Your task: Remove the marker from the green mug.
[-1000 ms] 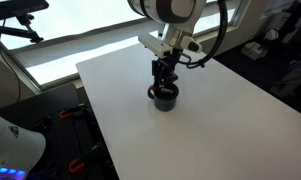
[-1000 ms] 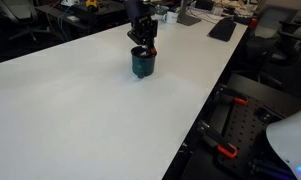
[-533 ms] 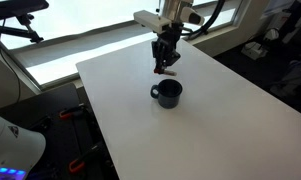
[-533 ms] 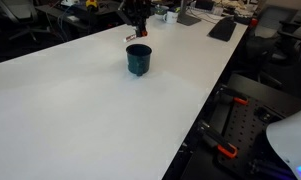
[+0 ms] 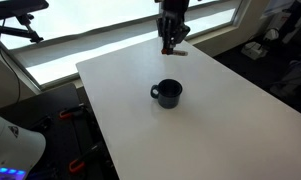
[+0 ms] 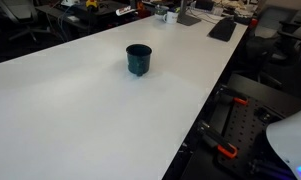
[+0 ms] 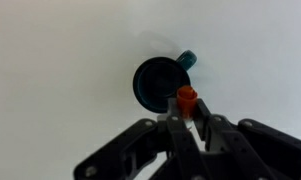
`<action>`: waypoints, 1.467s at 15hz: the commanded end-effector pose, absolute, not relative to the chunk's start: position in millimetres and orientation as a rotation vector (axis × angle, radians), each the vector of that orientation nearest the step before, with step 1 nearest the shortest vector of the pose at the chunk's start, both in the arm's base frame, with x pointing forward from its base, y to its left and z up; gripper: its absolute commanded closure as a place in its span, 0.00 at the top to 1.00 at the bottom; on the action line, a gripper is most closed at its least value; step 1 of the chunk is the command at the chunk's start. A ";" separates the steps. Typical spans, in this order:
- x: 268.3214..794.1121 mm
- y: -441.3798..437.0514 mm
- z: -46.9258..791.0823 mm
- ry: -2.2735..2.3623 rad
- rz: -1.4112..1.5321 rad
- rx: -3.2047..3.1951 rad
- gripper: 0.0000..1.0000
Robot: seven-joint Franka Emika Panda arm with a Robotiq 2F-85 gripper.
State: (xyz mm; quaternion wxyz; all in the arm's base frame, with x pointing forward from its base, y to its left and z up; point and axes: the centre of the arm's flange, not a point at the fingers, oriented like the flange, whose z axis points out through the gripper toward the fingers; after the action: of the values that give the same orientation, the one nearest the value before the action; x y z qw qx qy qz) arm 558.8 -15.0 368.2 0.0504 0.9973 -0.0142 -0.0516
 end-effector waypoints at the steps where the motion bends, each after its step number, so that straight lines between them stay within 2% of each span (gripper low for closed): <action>1: 559.7 -53.4 380.7 -0.196 -0.059 2.997 0.05; 10: 538.3 -155.4 319.8 -0.464 -0.141 2.928 0.05; 22: 477.8 -160.2 193.4 -0.374 -0.426 2.893 0.05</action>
State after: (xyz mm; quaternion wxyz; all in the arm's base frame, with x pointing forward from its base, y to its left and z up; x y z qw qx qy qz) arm 489.1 -162.1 206.0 0.0877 0.9777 -0.1282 -0.1411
